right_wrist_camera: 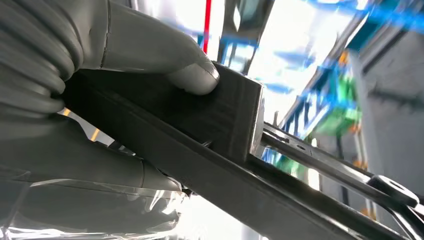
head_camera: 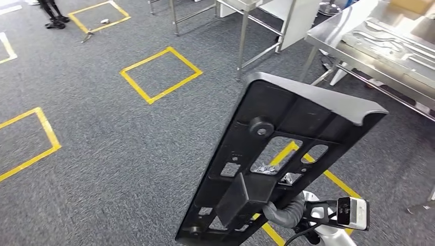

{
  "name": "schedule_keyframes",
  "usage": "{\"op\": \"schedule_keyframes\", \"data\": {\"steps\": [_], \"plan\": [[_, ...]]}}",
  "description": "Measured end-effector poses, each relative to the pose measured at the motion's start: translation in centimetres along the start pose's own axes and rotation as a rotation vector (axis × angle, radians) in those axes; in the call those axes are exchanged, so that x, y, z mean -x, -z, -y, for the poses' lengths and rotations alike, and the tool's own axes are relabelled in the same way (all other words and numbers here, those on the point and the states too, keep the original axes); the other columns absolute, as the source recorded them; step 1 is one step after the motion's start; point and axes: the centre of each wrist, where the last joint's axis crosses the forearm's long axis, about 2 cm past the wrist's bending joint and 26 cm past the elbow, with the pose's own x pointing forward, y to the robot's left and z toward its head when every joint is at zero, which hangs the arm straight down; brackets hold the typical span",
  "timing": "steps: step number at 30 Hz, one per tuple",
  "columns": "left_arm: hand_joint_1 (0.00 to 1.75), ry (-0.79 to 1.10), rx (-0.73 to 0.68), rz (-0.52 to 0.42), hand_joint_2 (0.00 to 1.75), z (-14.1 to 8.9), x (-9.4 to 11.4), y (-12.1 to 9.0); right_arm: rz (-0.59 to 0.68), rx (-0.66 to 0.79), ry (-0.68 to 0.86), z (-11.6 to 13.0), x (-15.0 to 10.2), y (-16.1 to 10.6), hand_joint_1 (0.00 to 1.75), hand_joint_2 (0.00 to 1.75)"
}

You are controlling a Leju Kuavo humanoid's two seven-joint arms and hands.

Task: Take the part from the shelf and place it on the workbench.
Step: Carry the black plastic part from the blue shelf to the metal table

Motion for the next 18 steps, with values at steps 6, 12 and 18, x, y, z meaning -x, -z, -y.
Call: {"op": "schedule_keyframes", "data": {"steps": [6,12,18], "plan": [[0.0,0.025,0.035,0.013,1.75,0.1,-0.6,0.2,0.048,0.024,-0.051,0.3,-0.5,1.9,1.73,1.75],[0.0,0.022,0.035,0.023,1.75,0.2,-0.8,0.2,0.052,-0.018,-0.042,0.3,-0.6,2.5,1.73,1.75],[0.0,0.015,0.027,0.018,1.75,-0.1,-0.3,0.1,0.052,-0.045,-0.014,-0.4,-0.1,3.1,1.73,1.75]]}}
